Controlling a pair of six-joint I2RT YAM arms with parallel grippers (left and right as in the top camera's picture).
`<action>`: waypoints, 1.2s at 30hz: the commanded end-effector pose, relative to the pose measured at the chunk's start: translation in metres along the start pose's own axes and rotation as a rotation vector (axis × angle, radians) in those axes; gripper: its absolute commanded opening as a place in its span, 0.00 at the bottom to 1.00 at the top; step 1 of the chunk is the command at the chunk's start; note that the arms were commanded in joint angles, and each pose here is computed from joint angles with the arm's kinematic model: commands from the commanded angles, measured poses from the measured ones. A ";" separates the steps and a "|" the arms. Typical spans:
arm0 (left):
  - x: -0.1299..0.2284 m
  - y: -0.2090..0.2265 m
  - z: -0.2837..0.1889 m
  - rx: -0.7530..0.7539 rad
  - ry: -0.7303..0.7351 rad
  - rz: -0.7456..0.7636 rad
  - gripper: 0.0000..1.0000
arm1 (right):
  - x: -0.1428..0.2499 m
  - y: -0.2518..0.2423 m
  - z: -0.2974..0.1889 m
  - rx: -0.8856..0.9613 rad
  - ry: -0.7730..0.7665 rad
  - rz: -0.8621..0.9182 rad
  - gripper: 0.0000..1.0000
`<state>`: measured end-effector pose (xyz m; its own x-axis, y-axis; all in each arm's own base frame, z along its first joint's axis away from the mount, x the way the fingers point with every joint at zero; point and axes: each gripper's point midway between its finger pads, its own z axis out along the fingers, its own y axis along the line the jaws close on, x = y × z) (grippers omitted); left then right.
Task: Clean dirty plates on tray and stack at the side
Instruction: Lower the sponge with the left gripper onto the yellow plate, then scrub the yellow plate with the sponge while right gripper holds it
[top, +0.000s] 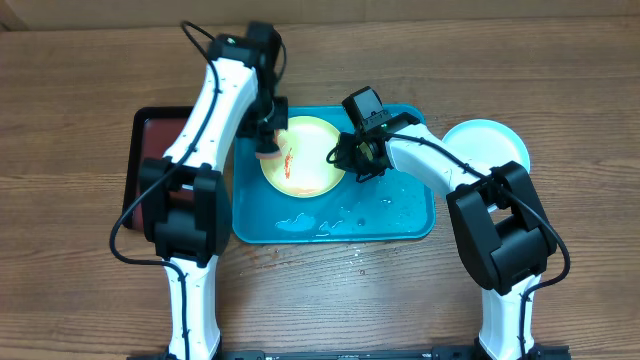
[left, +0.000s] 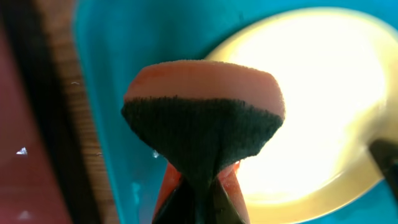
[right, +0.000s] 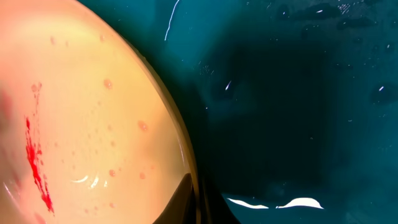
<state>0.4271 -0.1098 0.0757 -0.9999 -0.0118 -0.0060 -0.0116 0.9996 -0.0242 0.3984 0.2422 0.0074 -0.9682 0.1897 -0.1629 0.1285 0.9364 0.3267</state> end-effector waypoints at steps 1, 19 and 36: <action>0.011 -0.007 0.018 0.037 0.044 0.103 0.04 | 0.006 -0.012 0.009 0.059 0.007 0.010 0.04; 0.029 -0.022 0.052 0.146 0.091 0.224 0.04 | 0.032 0.016 0.012 -0.012 0.072 -0.126 0.04; 0.014 0.053 0.044 -0.348 -0.050 -0.251 0.04 | 0.037 0.024 0.013 -0.017 0.068 -0.162 0.04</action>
<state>0.4059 -0.1085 0.0250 -0.9991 0.0052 0.0432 0.0072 0.9989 0.0453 0.3747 0.2791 0.0086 -0.9841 0.0285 -0.1753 -0.0330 0.9403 0.3387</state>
